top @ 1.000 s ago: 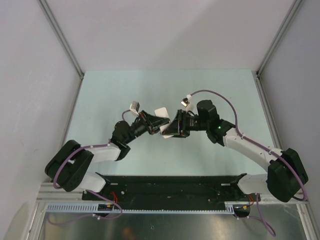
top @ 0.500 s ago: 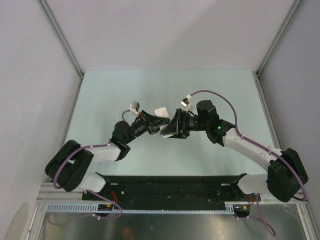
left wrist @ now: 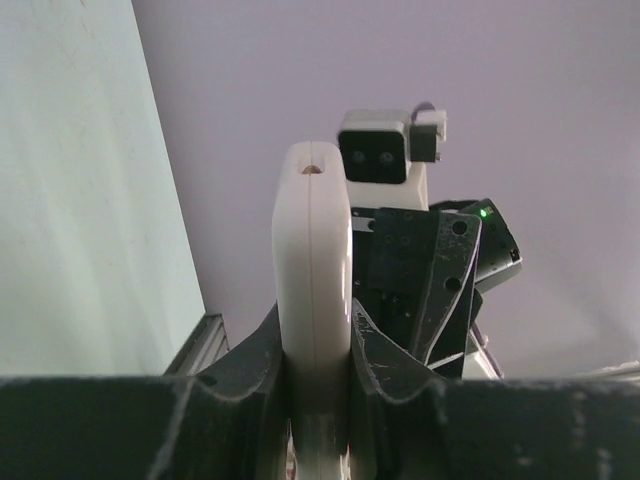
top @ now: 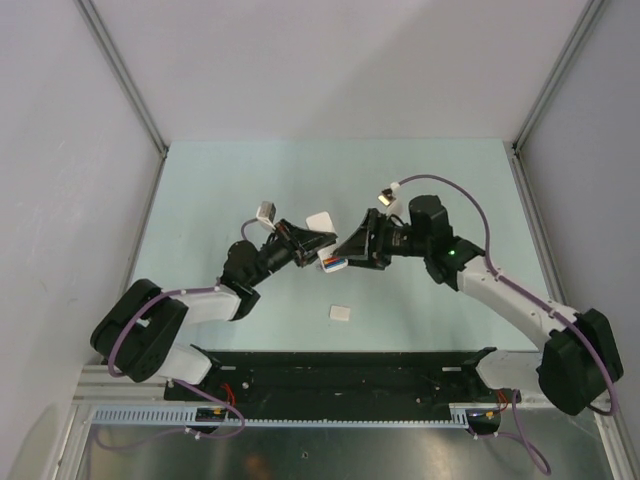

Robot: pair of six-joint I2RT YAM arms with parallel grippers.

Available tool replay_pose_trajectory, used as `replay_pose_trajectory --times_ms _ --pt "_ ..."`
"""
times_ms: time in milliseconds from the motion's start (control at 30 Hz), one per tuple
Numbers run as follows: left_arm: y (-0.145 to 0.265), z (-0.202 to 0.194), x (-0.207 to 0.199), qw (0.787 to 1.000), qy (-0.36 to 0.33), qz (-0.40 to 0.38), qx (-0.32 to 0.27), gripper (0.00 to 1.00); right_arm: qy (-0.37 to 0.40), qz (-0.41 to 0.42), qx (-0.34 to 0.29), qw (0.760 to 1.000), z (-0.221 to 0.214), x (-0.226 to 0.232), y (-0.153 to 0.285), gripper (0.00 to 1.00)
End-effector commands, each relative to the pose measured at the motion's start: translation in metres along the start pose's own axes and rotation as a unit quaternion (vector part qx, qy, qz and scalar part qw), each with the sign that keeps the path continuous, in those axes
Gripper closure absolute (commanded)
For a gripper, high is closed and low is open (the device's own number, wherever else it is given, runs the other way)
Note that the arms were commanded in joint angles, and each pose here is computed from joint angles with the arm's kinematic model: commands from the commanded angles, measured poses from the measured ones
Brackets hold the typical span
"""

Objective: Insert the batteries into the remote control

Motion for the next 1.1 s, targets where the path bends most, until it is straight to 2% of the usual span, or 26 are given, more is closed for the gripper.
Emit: replay_pose_trajectory --times_ms 0,33,133,167,200,333,467,633,700,733,867,1067 --pt "0.002 0.017 -0.009 0.999 -0.034 -0.030 -0.028 1.00 0.060 -0.041 -0.042 0.996 0.012 0.007 0.029 0.32" --pt "0.004 0.023 -0.009 0.998 -0.036 -0.028 -0.038 1.00 0.084 -0.058 -0.042 0.994 0.010 0.004 0.032 0.32" --pt "0.011 0.035 -0.006 0.997 -0.042 -0.025 -0.059 1.00 0.083 -0.148 -0.033 0.985 -0.003 -0.020 0.037 0.32" --pt "0.015 0.037 -0.007 0.997 -0.045 -0.026 -0.064 1.00 0.084 -0.175 -0.008 0.981 -0.018 -0.026 0.036 0.33" --pt "0.018 0.041 -0.008 0.996 -0.051 -0.027 -0.073 1.00 0.087 -0.218 -0.015 0.972 -0.019 -0.037 0.034 0.33" --pt "0.036 0.046 -0.011 0.993 -0.064 -0.031 -0.096 1.00 0.061 -0.335 0.026 0.940 -0.050 -0.070 0.014 0.37" --pt "0.057 0.044 -0.007 0.989 -0.078 -0.023 -0.121 1.00 0.039 -0.429 -0.002 0.902 -0.057 -0.092 0.008 0.34" --pt "0.077 0.044 -0.018 0.979 -0.114 -0.026 -0.168 1.00 0.034 -0.459 0.009 0.888 -0.066 -0.099 -0.012 0.29" --pt "0.083 0.047 -0.009 0.975 -0.118 -0.002 -0.186 1.00 0.034 -0.472 0.028 0.880 -0.074 -0.106 -0.024 0.28" --pt "0.085 0.047 -0.009 0.974 -0.118 -0.001 -0.191 1.00 0.038 -0.464 0.030 0.884 -0.077 -0.097 -0.032 0.27" --pt "0.089 0.047 0.004 0.975 -0.102 0.024 -0.198 1.00 0.039 -0.464 0.044 0.884 -0.085 -0.091 -0.057 0.25" --pt "0.088 0.046 0.005 0.973 -0.106 0.029 -0.204 1.00 0.027 -0.498 0.049 0.865 -0.090 -0.101 -0.065 0.19"
Point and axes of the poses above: each gripper's point midway between its finger pads, its own y axis back along the fingers, its own x axis along the line the jaws close on, z = x × y, the point moved 4 cm from there along y, back along the fingers, and after that the axes turned 13 degrees about y, right-handed, at the moved point
